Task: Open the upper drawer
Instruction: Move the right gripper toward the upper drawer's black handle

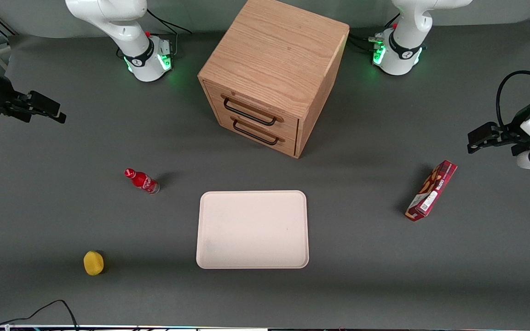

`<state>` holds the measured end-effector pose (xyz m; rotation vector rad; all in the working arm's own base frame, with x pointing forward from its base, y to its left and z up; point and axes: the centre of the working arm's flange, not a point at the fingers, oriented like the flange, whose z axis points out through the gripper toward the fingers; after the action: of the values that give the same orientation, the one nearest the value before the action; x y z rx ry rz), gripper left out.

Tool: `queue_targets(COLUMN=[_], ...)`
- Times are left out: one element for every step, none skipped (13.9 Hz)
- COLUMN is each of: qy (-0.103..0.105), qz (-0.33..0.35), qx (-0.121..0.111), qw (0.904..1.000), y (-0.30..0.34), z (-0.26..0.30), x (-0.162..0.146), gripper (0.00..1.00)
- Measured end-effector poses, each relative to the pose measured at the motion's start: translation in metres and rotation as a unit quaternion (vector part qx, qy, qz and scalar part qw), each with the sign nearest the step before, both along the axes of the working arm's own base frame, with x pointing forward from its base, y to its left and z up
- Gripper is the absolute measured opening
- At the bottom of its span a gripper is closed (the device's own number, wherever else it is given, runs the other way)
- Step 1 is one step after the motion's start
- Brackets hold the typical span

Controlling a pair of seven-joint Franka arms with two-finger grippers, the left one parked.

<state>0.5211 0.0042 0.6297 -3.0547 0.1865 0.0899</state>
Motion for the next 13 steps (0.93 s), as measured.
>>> queue_targets(qy=[-0.001, 0.0, 0.001, 0.002, 0.002, 0.002, 0.001, 0.001, 0.002, 0.002, 0.002, 0.002, 0.002], qz=[-0.002, -0.004, -0.007, -0.009, -0.01, -0.009, -0.008, -0.006, -0.005, -0.003, 0.003, 0.012, 0.027], qx=[0.0, 0.0, 0.0, 0.0, 0.0, 0.0, 0.0, 0.0, 0.002, 0.004, 0.009, 0.011, 0.01], qw=[1.0, 1.0, 1.0, 1.0, 0.9999, 1.0, 1.0, 1.0, 1.0, 1.0, 1.0, 0.9999, 0.9996], y=[-0.002, -0.004, -0.007, -0.01, -0.011, -0.01, -0.009, -0.007, -0.005, -0.002, 0.004, 0.015, 0.031], z=[-0.001, -0.001, -0.002, -0.003, -0.003, -0.003, -0.003, -0.003, -0.003, -0.003, -0.003, -0.003, -0.003], x=[0.001, 0.001, 0.002, 0.002, 0.002, 0.002, 0.002, 0.002, 0.002, 0.002, 0.002, 0.002, 0.001], gripper=[1.0, 1.0, 1.0, 1.0, 1.0, 1.0, 1.0, 1.0, 1.0, 1.0, 1.0, 1.0, 1.0])
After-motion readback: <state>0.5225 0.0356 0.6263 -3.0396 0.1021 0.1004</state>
